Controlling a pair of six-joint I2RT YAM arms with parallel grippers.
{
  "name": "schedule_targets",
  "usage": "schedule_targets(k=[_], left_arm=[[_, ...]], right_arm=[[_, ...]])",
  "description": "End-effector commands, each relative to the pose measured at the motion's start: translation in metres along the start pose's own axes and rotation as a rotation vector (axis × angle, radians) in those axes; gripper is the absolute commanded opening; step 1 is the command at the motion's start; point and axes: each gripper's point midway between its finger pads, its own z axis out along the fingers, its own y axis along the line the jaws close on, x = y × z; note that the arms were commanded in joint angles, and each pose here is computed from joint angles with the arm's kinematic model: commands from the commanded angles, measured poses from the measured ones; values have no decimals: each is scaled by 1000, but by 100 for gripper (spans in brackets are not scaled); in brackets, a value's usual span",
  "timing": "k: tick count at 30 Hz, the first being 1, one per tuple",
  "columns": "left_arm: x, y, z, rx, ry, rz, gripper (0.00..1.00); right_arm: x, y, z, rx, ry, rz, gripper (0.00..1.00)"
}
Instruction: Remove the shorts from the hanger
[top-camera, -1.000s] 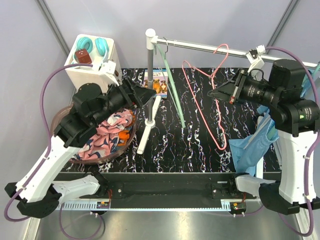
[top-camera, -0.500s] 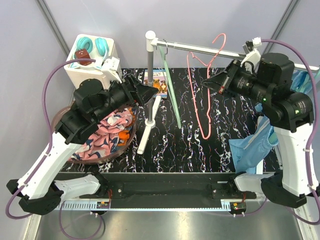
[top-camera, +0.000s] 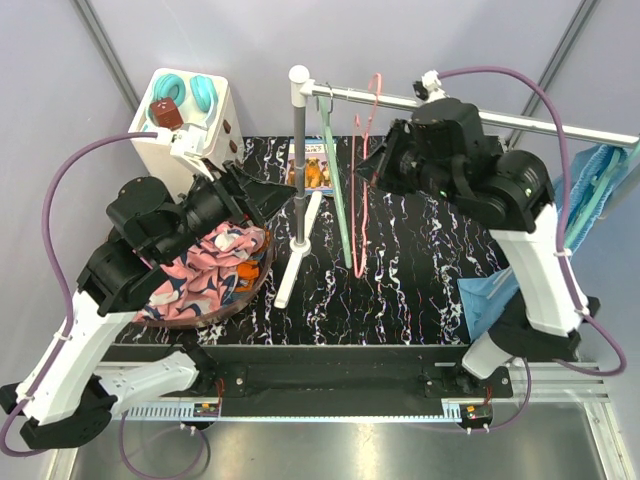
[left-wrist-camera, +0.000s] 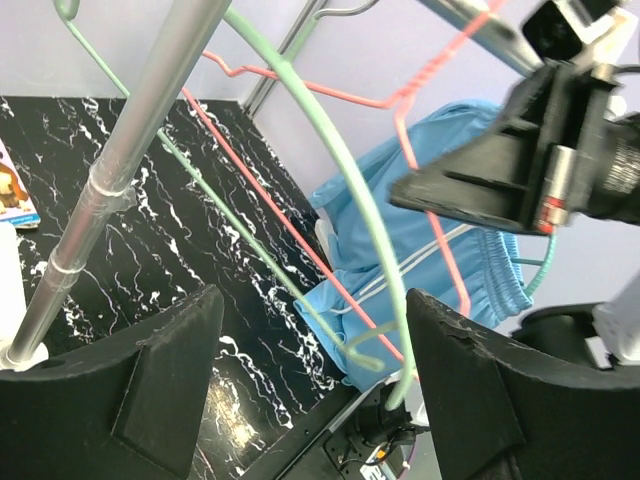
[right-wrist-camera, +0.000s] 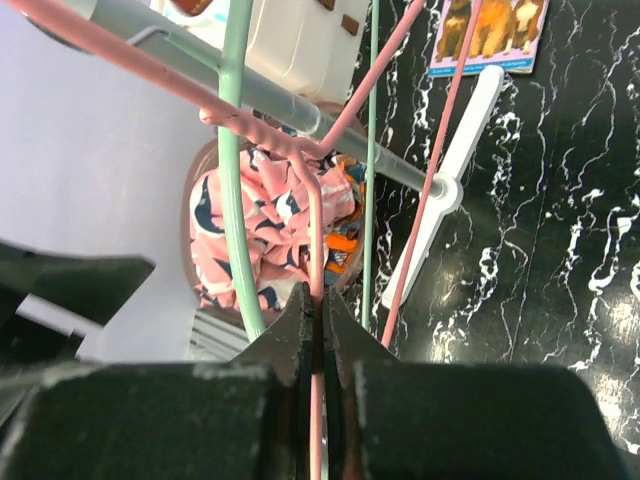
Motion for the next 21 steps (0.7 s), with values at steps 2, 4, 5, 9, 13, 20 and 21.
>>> schedule_targets(k=[2,4,5,9,13,20,21], left_arm=[[-2,-6,-13,27,-15,7,77],[-2,-5,-17,23,-21,8,77],[-1,-4,-18,21,-18,8,77],[0,-3,-23,13,-14,0,78],[3,-3,-26,11,-4,-18,78],[1,-12,-28,40,1,-58,81],[3,-15,-28,54,14,-70,82]], right_arm=[[-7,-2,8,81,-48,-57,2],[1,3,15,74,-23,-82,3],[4,4,17,72,-13,-90,4],[15,2,27,88,28,-117,11],[15,-1,22,92,28,-118,34],[14,-11,-10,60,12,-98,66],[14,-13,-15,55,9,-95,71]])
